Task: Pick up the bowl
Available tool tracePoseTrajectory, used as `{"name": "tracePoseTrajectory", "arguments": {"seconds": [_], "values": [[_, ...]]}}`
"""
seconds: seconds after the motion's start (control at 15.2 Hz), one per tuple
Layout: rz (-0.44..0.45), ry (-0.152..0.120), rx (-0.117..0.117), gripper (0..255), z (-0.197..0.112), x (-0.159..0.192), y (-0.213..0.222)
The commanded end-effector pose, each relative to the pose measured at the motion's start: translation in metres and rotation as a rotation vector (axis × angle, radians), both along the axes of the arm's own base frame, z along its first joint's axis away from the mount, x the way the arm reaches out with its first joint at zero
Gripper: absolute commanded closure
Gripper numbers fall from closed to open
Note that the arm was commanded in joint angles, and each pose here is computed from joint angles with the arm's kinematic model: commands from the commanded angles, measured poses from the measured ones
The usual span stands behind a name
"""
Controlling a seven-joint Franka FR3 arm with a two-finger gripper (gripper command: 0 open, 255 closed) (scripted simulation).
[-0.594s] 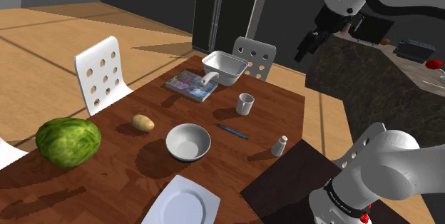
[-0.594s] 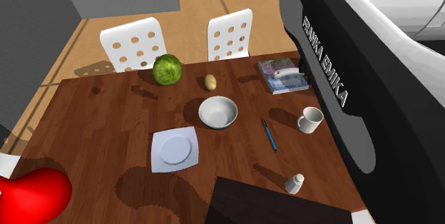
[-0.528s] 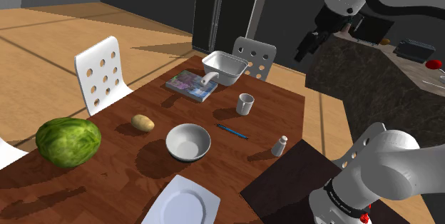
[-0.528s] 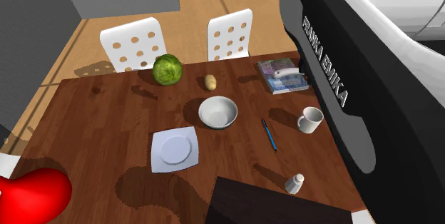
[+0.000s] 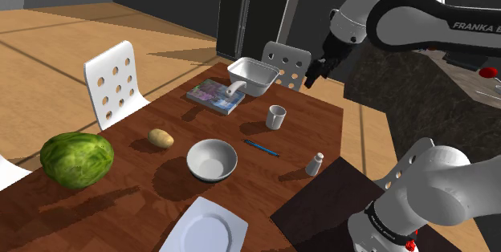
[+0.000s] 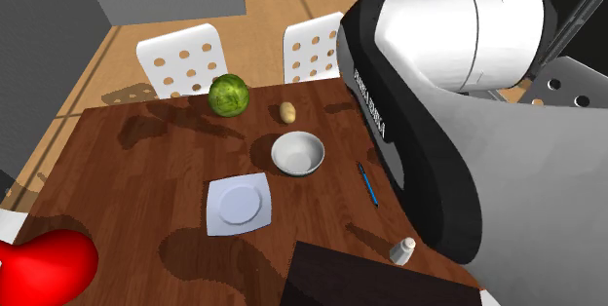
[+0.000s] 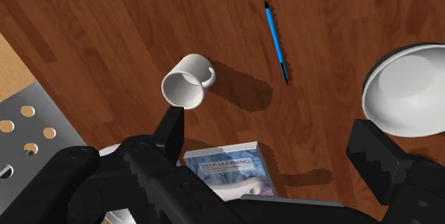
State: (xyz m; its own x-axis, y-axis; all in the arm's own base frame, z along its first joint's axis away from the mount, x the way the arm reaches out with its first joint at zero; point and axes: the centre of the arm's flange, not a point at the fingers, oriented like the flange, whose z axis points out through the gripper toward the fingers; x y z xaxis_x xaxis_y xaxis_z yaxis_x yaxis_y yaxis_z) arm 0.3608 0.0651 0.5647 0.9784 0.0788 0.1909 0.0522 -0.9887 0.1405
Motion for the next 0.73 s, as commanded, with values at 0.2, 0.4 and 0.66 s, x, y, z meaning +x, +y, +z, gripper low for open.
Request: {"name": "tracePoseTrajectory", "arguments": {"seconds": [0.2, 0.4, 0.66], "values": [[0.001, 0.006, 0.008, 0, -0.052, 0.024, 0.033], [0.001, 0.01, 0.012, 0, -0.083, 0.038, 0.052], [0.002, 0.015, 0.018, 0, -0.124, 0.058, 0.078]]}}
